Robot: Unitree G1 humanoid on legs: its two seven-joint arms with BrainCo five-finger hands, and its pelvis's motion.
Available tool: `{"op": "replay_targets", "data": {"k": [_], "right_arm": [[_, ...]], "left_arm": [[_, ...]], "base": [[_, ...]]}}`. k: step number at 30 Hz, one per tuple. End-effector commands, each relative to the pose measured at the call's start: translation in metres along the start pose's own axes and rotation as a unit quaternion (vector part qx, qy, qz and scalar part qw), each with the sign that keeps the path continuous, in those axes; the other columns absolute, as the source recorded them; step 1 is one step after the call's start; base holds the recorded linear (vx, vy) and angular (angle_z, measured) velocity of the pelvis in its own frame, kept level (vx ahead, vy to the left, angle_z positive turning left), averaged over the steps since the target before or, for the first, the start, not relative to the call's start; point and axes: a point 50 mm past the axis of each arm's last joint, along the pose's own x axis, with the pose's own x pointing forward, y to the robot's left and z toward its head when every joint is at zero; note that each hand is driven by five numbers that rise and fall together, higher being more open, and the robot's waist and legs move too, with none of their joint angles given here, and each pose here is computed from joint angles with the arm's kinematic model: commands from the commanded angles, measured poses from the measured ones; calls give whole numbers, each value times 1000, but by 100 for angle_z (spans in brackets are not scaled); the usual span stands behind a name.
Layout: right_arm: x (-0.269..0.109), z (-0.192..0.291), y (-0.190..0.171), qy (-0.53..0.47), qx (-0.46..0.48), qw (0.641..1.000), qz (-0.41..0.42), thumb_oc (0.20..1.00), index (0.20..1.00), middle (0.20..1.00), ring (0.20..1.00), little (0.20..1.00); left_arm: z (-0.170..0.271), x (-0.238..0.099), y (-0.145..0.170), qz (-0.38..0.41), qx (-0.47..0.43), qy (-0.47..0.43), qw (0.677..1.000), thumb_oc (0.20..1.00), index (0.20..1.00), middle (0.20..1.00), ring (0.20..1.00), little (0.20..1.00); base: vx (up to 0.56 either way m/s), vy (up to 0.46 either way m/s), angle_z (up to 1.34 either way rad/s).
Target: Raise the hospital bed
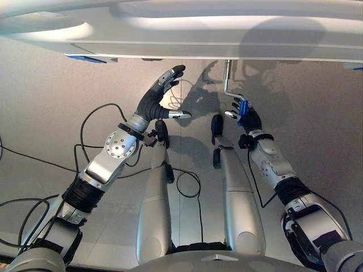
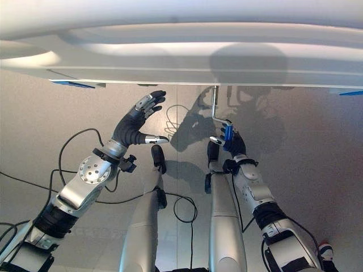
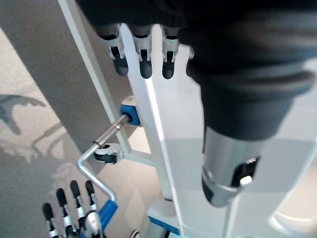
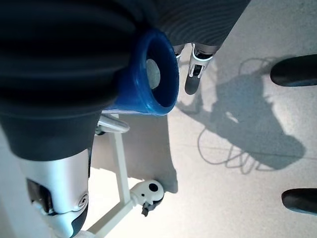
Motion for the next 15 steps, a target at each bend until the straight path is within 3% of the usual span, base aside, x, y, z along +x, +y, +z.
{"op": "replay_targets", "data": {"k": [1, 11, 12, 13, 14, 15], "right_arm": [[7, -2, 7, 11, 22, 1000, -12, 1000, 1000, 1000, 1000, 1000], [10, 14, 7, -10, 48, 999, 12, 1000, 1000, 1000, 1000, 1000], [11, 16, 6, -10, 45, 999, 15, 944, 944, 944, 944, 944], [12, 18, 6, -10, 44, 999, 20, 868, 868, 868, 868, 868], [12, 18, 6, -10, 44, 999, 20, 595, 595, 595, 595, 595], [15, 25, 6, -17, 42, 999, 25, 200, 200, 200, 200, 200]], "left_arm": [[39, 2, 4, -8, 18, -94, 995, 1000, 1000, 1000, 1000, 1000], [43, 0, 4, -5, 22, -101, 995, 1000, 1000, 1000, 1000, 1000], [44, 0, 4, -5, 24, -102, 995, 1000, 1000, 1000, 1000, 1000], [44, 0, 4, -6, 26, -103, 994, 1000, 1000, 1000, 1000, 1000], [44, 0, 4, -6, 26, -103, 994, 1000, 1000, 1000, 1000, 1000], [45, 0, 5, -7, 33, -103, 994, 1000, 1000, 1000, 1000, 1000]], "base": [[0, 0, 0], [0, 0, 0], [0, 0, 0], [0, 0, 0], [0, 0, 0], [0, 0, 0]]}}
